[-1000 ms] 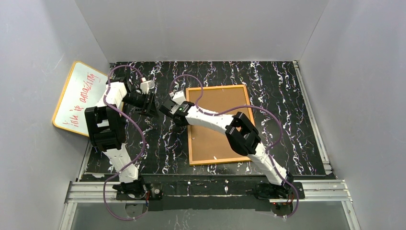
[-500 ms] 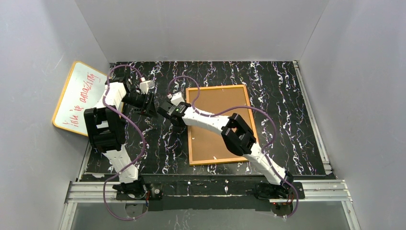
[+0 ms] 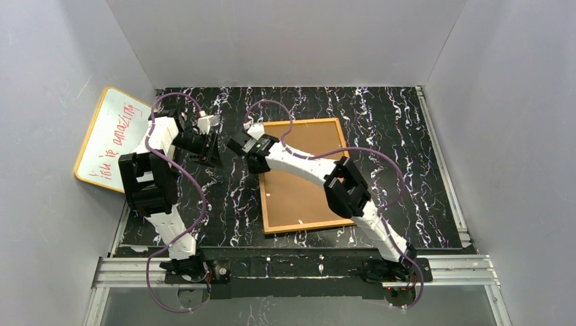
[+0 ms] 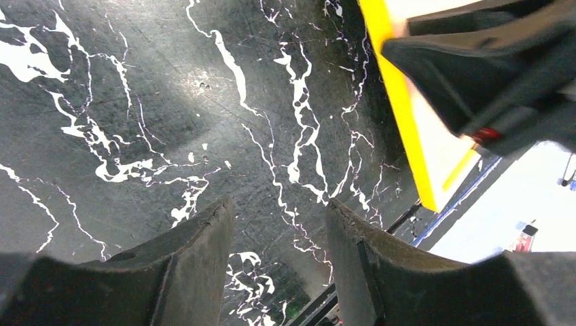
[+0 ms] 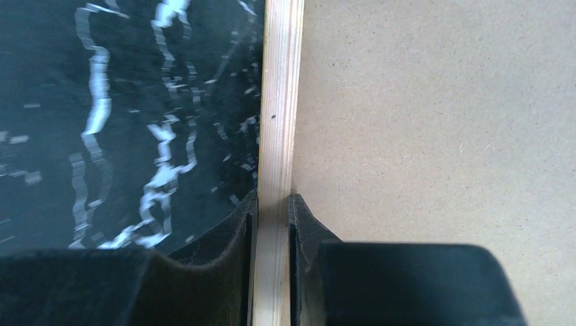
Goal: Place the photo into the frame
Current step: Turn over the photo frame at the center of the board.
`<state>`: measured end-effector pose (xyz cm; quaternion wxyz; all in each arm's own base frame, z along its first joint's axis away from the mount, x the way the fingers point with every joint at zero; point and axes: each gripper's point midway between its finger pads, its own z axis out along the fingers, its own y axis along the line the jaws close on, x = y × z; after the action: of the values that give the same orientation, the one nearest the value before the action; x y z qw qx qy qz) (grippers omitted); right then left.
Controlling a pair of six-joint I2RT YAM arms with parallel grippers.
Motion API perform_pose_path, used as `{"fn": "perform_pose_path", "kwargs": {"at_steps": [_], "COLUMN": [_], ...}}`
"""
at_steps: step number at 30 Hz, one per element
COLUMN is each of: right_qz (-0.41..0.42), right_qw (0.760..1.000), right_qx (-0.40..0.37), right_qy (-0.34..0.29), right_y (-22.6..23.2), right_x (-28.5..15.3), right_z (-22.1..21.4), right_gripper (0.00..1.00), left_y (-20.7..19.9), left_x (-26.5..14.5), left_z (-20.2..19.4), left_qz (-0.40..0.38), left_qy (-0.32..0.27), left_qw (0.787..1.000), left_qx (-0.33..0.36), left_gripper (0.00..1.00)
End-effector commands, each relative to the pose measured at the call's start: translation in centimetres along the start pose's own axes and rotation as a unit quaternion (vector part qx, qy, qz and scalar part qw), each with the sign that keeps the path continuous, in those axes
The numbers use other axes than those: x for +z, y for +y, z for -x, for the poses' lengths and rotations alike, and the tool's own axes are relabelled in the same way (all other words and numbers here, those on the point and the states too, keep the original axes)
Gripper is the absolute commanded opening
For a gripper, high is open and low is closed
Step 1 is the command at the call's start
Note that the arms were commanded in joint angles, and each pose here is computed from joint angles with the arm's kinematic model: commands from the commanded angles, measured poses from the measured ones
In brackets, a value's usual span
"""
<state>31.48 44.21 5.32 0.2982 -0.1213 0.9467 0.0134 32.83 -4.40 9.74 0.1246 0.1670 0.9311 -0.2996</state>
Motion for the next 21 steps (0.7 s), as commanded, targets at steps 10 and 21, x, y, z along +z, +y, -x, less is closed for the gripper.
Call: {"fn": "perform_pose_path", "kwargs": {"at_steps": [10, 21], "right_qz": [0.397, 0.515], "right_qw": [0.866, 0.764], "right_qx": [0.254, 0.353], "right_qy": [-0.168, -0.163], "right_y": [4.6, -1.0], "right_x": [-26.8, -31.4], "right_z": [19.1, 22.1], "right_gripper": [0.01, 0.01], "left_y": [-4.8, -10.9], "left_x": [-4.4, -12.4], "left_z": [1.6, 8.2], "left_qz": [-0.031, -0.018], "left_qy": [-0.048, -0.201], "left_qw": [0.998, 0.978], "left_qx": [0.012, 0.040], "left_gripper": [0.49, 0.41]}}
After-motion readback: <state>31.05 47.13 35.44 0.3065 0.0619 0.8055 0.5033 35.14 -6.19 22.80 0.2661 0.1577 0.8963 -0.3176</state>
